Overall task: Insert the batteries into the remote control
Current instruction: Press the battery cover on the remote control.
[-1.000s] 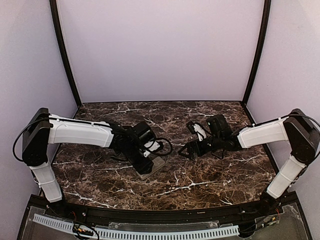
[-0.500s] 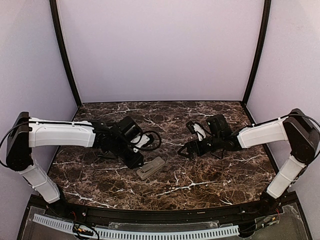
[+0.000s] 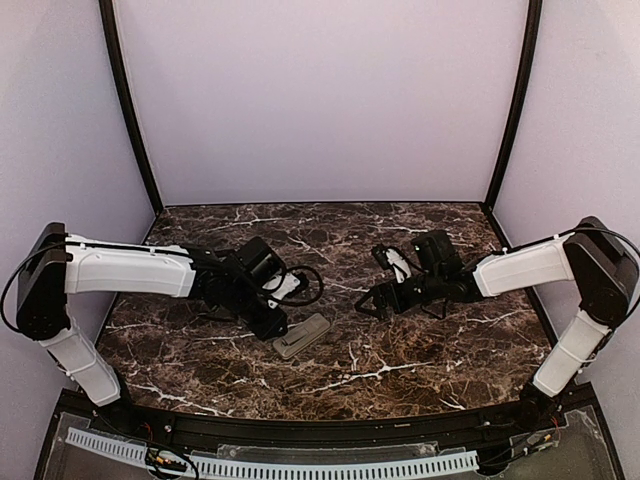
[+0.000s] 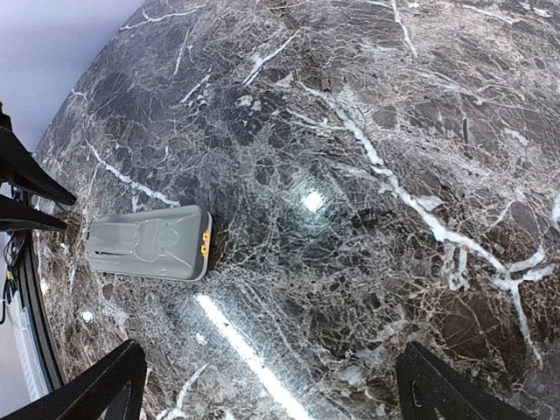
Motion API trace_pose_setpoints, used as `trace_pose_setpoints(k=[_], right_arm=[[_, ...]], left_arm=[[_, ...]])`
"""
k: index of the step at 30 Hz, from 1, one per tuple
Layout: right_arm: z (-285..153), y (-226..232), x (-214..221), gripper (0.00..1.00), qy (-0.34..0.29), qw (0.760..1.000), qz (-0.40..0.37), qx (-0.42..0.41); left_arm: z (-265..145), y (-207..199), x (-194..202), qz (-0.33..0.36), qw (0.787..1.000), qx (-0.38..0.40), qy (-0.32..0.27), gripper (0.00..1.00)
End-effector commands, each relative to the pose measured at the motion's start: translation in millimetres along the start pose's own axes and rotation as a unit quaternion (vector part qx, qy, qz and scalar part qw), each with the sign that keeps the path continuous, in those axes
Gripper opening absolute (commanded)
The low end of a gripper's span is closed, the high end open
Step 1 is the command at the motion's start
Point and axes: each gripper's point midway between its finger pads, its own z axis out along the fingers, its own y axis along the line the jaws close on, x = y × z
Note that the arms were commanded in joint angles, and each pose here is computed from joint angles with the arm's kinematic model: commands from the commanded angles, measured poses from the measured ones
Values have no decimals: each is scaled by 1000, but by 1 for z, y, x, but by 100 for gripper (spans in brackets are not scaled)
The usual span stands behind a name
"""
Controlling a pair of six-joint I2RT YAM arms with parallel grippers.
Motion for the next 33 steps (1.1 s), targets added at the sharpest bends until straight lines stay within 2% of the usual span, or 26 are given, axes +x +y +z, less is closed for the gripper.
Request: trace_pose_setpoints(k=[1,18,33], right_arm=[[2,-2,0,99,-3,1000,5,-3],[4,-5,1,99,1,1000,5,3],[5,-5,2,99,4,1000,7,3]], left_arm=[[9,-3,6,2,1000,10,13,21],[34,-6,26,-3,999,27,44,18],[46,-4,37,14,997,9,70,17]])
